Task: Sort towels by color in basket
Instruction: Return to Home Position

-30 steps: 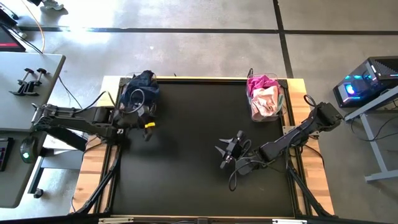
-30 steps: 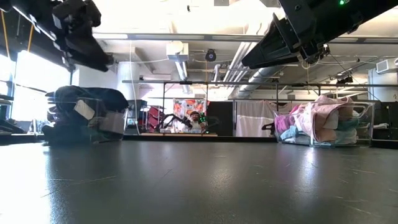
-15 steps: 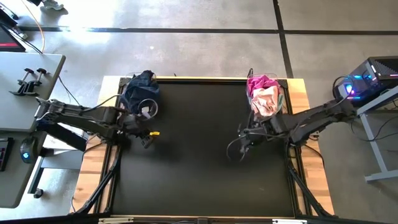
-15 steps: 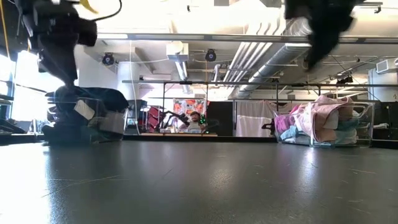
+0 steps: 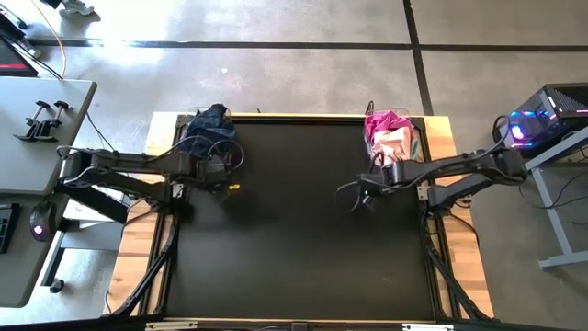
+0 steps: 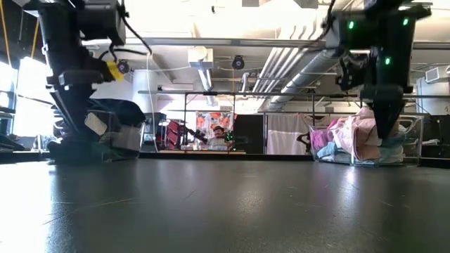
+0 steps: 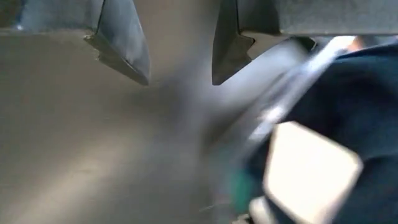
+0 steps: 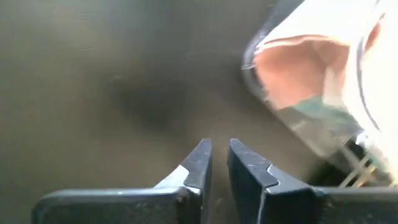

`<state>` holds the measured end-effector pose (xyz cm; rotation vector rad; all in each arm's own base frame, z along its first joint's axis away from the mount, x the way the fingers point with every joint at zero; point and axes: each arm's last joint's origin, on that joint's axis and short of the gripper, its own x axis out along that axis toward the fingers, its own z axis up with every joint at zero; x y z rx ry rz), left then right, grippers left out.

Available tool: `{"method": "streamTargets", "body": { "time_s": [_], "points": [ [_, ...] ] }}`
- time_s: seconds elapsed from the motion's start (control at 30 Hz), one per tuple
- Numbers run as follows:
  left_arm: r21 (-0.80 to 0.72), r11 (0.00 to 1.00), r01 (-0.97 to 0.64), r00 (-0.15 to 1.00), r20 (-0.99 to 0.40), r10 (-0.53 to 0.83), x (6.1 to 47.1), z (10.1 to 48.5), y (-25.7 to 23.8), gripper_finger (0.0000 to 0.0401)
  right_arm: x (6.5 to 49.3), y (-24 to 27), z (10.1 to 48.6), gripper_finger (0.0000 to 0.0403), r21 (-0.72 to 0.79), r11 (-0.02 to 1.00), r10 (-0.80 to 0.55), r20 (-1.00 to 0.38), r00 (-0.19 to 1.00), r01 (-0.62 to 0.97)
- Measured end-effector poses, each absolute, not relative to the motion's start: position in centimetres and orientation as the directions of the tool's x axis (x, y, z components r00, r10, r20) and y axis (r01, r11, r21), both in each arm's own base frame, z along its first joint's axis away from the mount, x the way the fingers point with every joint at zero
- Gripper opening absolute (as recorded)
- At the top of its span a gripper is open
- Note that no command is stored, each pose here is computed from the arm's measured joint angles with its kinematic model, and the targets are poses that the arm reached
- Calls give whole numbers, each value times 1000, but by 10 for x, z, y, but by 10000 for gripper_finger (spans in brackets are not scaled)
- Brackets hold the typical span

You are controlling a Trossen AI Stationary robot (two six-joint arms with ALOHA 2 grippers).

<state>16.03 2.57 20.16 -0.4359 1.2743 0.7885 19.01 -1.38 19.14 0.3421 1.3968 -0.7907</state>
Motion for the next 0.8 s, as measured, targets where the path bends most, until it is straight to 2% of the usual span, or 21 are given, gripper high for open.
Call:
{"method": "streamTargets", "body": {
  "time_s": [0.13,0.27,0.4,0.47,0.53,0.63,0.73,0.8],
  "points": [
    [226,630,-743,-27,-951,308,149,201,33,156,186,-28,180,58,-246,696,-300,-953,-38,675],
    [268,606,-749,-92,-948,306,139,204,34,156,188,-35,182,100,-203,710,-262,-965,-14,674],
    [201,621,-758,-37,-963,266,137,217,31,156,193,-35,204,144,-132,763,-228,-971,73,633],
    [161,640,-751,12,-966,258,136,228,28,156,193,-31,219,153,-90,797,-226,-961,157,597],
    [103,673,-732,114,-956,270,138,243,25,156,187,-25,235,153,-38,838,-223,-935,278,544],
    [10,754,-657,327,-897,297,140,260,18,156,168,-16,256,140,53,874,-217,-847,485,484],
    [-101,837,-538,593,-751,290,145,272,13,156,139,-11,269,117,139,891,-211,-716,666,432],
    [-191,889,-416,749,-626,217,150,274,9,156,120,-8,273,97,216,900,-195,-579,792,379]
  ]
}}
